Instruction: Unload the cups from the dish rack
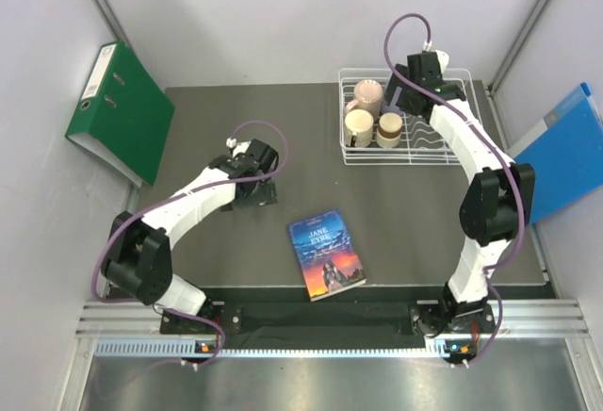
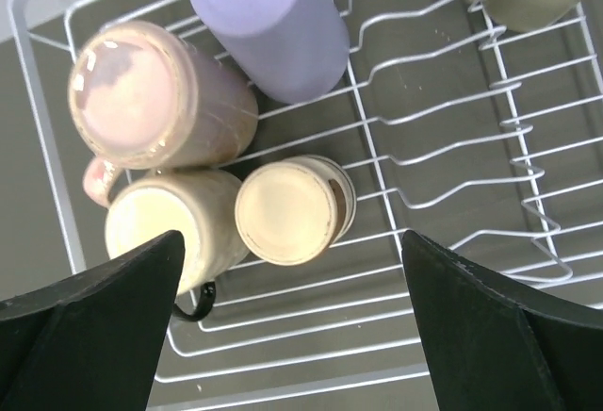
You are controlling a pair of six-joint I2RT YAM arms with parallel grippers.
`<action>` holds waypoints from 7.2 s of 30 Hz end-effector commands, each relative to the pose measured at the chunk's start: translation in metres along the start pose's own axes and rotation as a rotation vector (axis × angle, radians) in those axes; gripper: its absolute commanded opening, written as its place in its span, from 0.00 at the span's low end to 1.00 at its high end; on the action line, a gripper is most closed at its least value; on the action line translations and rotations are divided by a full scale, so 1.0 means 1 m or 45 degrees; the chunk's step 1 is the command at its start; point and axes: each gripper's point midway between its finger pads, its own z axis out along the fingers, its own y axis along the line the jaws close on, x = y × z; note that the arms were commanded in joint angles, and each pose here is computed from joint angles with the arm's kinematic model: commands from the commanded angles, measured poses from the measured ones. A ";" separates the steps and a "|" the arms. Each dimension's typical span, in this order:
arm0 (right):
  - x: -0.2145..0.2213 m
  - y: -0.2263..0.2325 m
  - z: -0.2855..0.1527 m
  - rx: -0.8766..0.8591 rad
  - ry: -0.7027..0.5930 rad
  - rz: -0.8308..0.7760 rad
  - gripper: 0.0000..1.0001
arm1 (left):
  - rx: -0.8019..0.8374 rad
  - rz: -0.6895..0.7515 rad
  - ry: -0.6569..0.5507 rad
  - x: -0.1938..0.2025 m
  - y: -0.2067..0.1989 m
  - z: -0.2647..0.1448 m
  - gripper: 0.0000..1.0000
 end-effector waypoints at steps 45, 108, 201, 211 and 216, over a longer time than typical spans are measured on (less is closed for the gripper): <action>0.064 0.014 0.070 0.051 0.122 -0.138 0.83 | -0.041 0.043 0.033 -0.010 -0.014 0.013 0.99; 0.069 0.142 -0.248 -1.777 0.126 0.561 0.00 | 1.938 -0.583 -0.252 -0.117 -0.122 -0.199 0.96; 0.103 0.053 -0.146 -0.325 0.084 -0.257 0.99 | -0.080 -0.322 0.068 -0.161 -0.010 0.064 0.00; 0.115 0.056 -0.146 -0.318 0.111 -0.273 1.00 | 0.035 -0.355 0.192 -0.110 -0.019 0.080 0.00; 0.119 0.056 -0.148 -0.314 0.116 -0.272 1.00 | -0.035 -0.332 0.228 -0.095 -0.010 0.091 0.00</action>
